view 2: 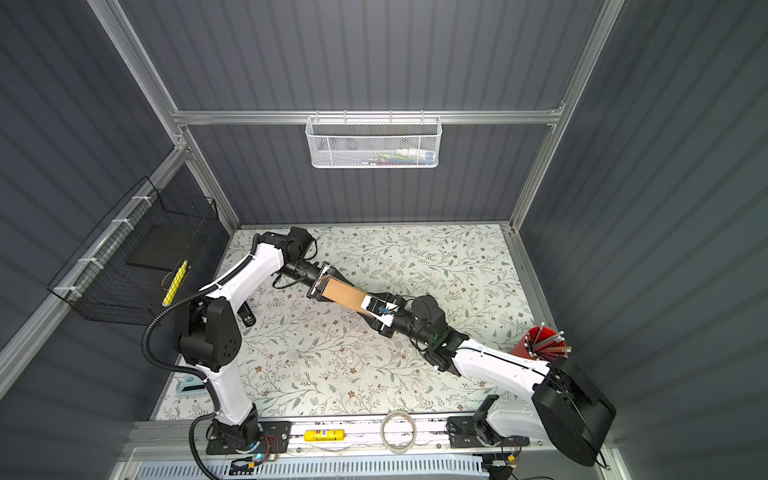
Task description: Fold the paper box
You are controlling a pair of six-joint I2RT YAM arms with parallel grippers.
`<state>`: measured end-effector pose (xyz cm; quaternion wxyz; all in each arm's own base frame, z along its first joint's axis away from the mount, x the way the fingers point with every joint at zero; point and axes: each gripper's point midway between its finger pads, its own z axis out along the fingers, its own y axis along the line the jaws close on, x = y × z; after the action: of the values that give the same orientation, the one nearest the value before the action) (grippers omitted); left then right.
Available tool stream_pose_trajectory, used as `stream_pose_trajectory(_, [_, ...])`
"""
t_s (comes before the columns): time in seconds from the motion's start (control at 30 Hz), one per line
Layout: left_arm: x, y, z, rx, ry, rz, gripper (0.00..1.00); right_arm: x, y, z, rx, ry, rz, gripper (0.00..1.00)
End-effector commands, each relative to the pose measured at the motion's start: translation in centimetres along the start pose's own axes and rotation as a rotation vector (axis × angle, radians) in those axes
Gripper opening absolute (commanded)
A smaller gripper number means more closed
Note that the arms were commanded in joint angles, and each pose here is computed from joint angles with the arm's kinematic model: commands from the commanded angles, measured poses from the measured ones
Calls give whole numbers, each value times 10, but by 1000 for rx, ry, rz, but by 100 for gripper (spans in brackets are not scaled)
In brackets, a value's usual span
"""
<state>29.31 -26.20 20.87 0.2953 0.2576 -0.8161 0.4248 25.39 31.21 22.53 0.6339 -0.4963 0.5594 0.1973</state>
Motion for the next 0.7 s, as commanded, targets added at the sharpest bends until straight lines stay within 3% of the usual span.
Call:
stream_pose_trajectory(0.0, [8, -5, -4, 8, 25, 43, 56, -6, -6, 1, 17, -2, 11, 46])
stream_pose_trajectory(0.67, [-16, 0, -47, 28, -58, 66, 62, -3, -9, -7, 44, 17, 21, 43])
